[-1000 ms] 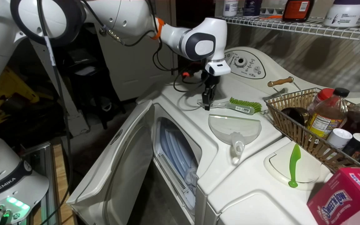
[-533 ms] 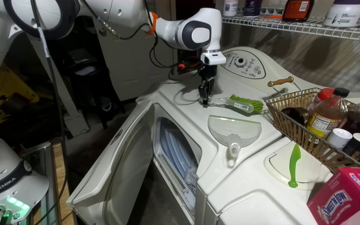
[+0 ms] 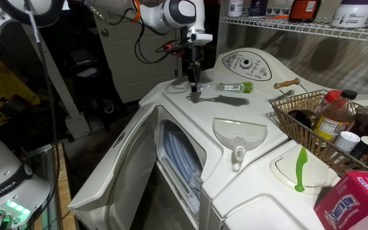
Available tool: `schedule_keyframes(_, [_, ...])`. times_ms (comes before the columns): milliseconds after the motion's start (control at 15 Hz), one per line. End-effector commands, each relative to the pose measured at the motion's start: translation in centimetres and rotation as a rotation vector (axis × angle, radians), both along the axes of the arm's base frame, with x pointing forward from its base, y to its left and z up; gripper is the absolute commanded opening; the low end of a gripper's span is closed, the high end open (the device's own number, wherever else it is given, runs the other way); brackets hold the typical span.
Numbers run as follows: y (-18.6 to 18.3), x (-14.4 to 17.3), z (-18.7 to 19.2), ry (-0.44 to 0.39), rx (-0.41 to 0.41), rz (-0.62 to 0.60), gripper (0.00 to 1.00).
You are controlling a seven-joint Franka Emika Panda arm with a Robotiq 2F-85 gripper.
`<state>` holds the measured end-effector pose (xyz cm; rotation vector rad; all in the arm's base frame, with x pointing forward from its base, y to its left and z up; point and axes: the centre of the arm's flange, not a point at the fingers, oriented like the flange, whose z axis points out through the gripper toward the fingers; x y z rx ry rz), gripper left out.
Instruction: Use the green hand broom to sweep the top of the left washing machine
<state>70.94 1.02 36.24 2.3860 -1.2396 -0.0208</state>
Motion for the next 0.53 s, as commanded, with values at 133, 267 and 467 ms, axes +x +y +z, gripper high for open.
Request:
schedule_keyframes(133, [8.2,-0.3,1.4,0.151,-0.265,0.094,0.05])
schedule_keyframes(267, [10.7,-0.4,1.5,0.208,-0.351,0.135,0.05])
schedule_keyframes(467, [11.0,-2.8,1.0,0.225,-0.34,0.158,0.22])
